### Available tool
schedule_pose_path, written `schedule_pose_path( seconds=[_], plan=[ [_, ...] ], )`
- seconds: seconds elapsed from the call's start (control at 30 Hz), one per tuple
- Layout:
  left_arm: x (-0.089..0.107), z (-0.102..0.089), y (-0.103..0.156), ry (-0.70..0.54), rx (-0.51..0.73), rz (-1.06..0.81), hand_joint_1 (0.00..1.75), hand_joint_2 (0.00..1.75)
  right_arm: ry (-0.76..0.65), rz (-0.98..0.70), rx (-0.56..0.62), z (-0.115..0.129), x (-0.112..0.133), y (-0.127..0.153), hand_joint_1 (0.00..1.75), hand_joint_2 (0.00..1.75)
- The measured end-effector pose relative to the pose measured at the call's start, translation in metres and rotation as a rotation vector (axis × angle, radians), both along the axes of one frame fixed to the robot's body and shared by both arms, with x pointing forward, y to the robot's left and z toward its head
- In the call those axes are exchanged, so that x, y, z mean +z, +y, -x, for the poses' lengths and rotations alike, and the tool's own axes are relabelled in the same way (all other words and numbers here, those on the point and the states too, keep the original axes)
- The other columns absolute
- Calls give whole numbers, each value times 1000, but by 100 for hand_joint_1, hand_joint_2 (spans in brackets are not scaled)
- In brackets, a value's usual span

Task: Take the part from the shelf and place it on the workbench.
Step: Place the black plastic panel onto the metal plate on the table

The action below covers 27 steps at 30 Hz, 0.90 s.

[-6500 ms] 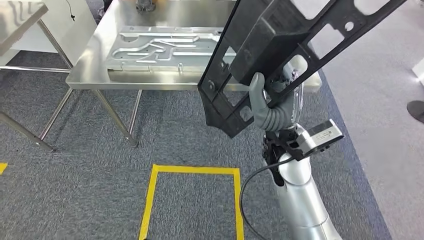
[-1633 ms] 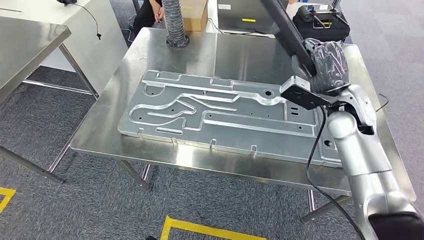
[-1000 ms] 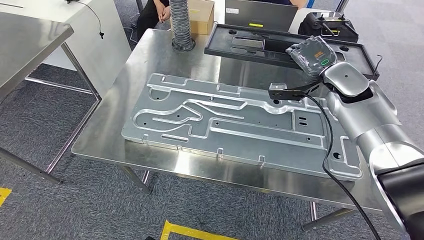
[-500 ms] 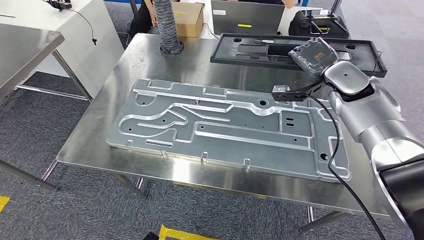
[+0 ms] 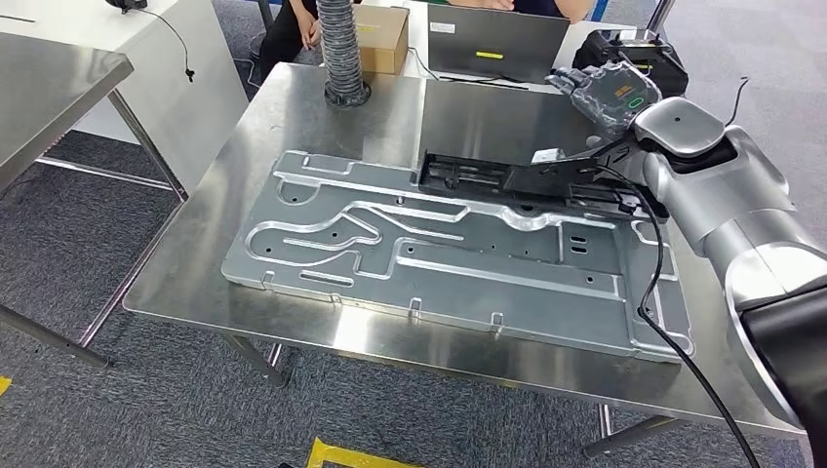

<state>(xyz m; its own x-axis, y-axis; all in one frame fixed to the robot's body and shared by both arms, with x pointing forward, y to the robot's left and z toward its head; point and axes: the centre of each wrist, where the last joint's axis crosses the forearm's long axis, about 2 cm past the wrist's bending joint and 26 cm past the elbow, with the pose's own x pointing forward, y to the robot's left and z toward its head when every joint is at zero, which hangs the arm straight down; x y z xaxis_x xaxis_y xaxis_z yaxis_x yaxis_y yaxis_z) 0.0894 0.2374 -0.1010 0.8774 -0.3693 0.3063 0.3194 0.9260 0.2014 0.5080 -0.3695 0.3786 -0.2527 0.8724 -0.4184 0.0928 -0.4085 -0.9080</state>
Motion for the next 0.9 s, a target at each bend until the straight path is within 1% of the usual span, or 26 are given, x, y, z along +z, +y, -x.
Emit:
schedule_pose_path(
  seconds=[0.1,0.23,0.4,0.47,0.53,0.7,0.73,0.83,0.87,0.9],
  plan=[
    [0,-1,-1,-3,-2,2,0,0,24,-18,-1,0,-13,3,0,175],
    [0,-1,-1,-2,-3,0,0,175,34,-79,22,4,-53,12,0,175],
    [0,1,-1,0,-1,-1,0,175,82,-118,60,15,-109,37,0,175],
    [0,2,-1,1,0,-1,0,175,116,-123,64,19,-125,43,0,175],
    [0,2,-1,2,0,-1,0,175,132,-126,69,21,-132,48,0,175],
    [0,3,-1,1,3,0,0,175,142,-132,74,22,-135,51,0,175],
    [0,2,-1,-1,4,1,0,131,144,-137,75,22,-136,51,0,175],
    [0,2,-1,-8,7,0,0,0,141,-168,81,23,-139,55,0,44],
    [0,2,-1,-8,7,-1,0,0,143,-183,83,24,-141,56,0,0],
    [0,3,-1,-9,8,0,0,0,148,-200,88,25,-144,57,0,0]
  ],
)
